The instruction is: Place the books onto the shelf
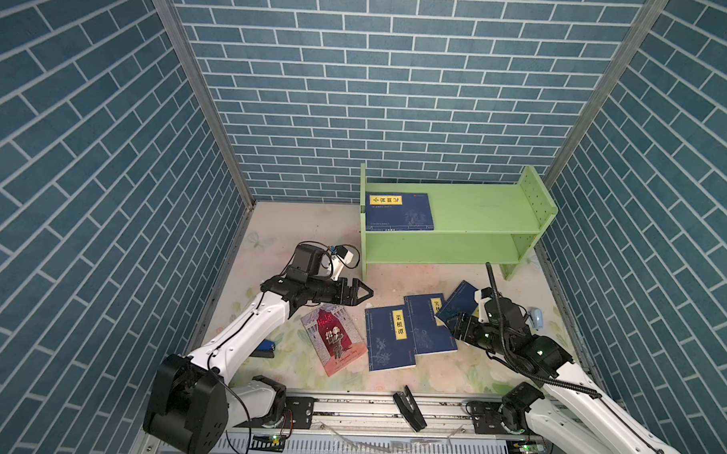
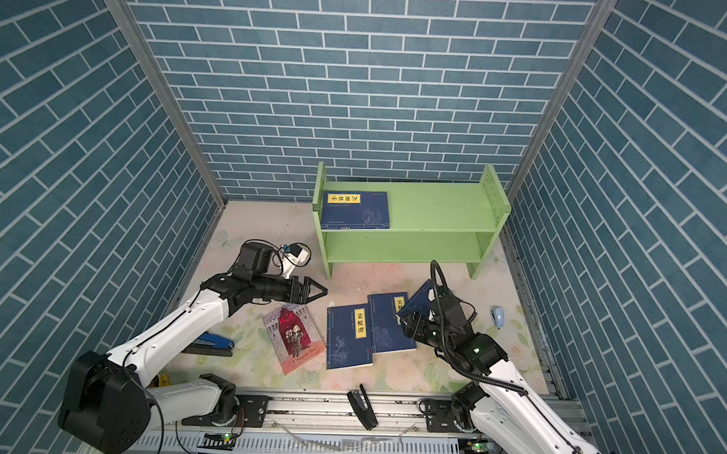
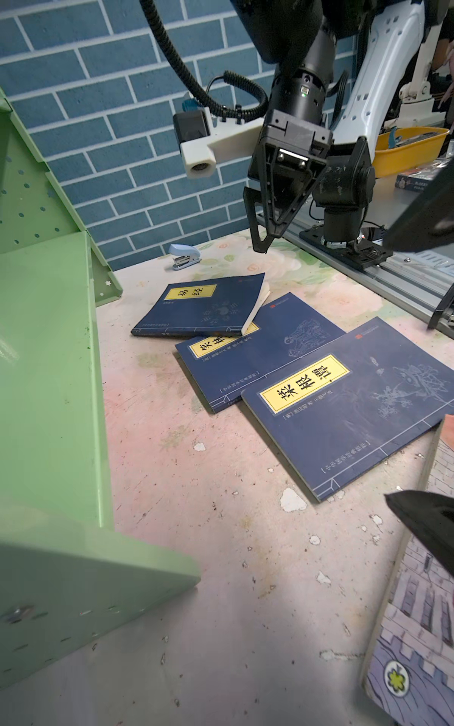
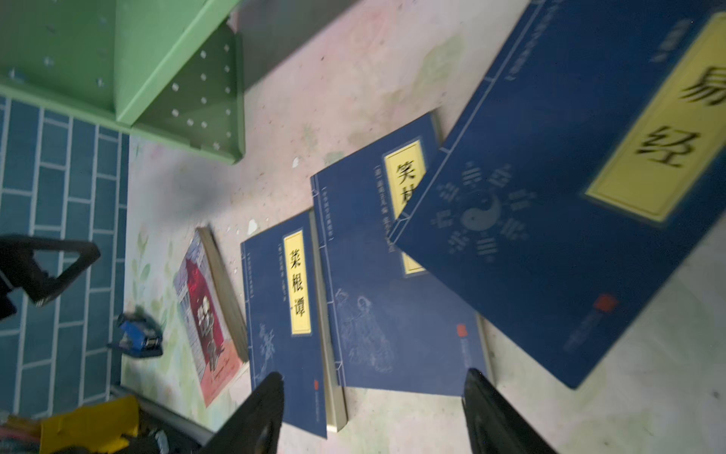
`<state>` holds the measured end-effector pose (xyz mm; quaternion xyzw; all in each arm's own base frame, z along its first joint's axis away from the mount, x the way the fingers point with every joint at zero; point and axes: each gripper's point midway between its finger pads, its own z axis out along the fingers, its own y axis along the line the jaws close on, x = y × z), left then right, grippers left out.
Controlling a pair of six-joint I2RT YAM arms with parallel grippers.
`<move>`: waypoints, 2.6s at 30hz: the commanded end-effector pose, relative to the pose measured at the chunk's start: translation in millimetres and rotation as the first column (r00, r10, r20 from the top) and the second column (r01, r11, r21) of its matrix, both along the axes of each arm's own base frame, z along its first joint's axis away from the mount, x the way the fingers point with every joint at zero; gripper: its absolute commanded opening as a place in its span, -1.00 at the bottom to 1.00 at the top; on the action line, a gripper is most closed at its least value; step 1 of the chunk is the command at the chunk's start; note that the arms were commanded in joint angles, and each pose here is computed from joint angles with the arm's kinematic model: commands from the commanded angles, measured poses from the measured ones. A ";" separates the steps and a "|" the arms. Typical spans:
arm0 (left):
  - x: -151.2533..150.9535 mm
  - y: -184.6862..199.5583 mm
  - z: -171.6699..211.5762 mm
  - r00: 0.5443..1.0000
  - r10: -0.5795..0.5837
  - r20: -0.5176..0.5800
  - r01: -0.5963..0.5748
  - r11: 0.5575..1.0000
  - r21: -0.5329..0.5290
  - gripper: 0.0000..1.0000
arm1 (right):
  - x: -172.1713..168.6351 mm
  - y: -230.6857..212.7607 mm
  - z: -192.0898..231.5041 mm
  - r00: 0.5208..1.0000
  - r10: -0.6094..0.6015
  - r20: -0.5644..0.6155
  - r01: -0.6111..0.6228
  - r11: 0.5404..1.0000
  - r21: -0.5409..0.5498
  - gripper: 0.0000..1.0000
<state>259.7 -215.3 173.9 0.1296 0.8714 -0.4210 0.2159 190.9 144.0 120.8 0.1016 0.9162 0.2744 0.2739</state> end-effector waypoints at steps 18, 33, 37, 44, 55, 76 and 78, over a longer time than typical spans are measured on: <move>-42.2 -62.1 33.9 0.942 -0.308 0.131 0.314 0.949 -0.027 0.87 | 8.1 -66.5 -74.1 0.866 -0.475 -0.155 0.490 0.869 0.073 0.40; -29.9 -90.7 27.7 0.931 -0.319 0.179 0.326 0.945 -0.010 0.82 | 10.6 -65.5 -88.7 0.861 -0.458 -0.221 0.478 0.877 0.045 0.04; -24.6 -97.4 24.8 0.934 -0.317 0.166 0.323 0.947 -0.005 0.80 | 10.9 -66.4 -87.7 0.863 -0.450 -0.228 0.467 0.884 0.025 -0.13; -2.9 -95.1 23.9 0.969 -0.187 0.162 0.190 0.982 -0.002 0.78 | 6.2 -71.4 -84.3 0.870 -0.436 -0.229 0.444 0.896 -0.021 -0.77; -5.0 -97.2 17.3 0.975 -0.189 0.119 0.192 0.981 -0.011 0.78 | 2.7 -61.1 -77.7 0.901 -0.360 -0.241 0.374 0.927 0.013 -1.00; -45.6 -176.9 -39.2 0.875 -0.460 0.153 0.435 0.884 0.170 0.75 | 5.6 -88.2 -67.3 0.868 -0.456 -0.197 0.450 0.890 -0.078 -0.22; -42.3 -186.5 -48.6 0.874 -0.458 0.161 0.423 0.881 0.212 0.73 | 8.8 -88.4 -67.0 0.868 -0.460 -0.188 0.458 0.887 -0.054 -0.22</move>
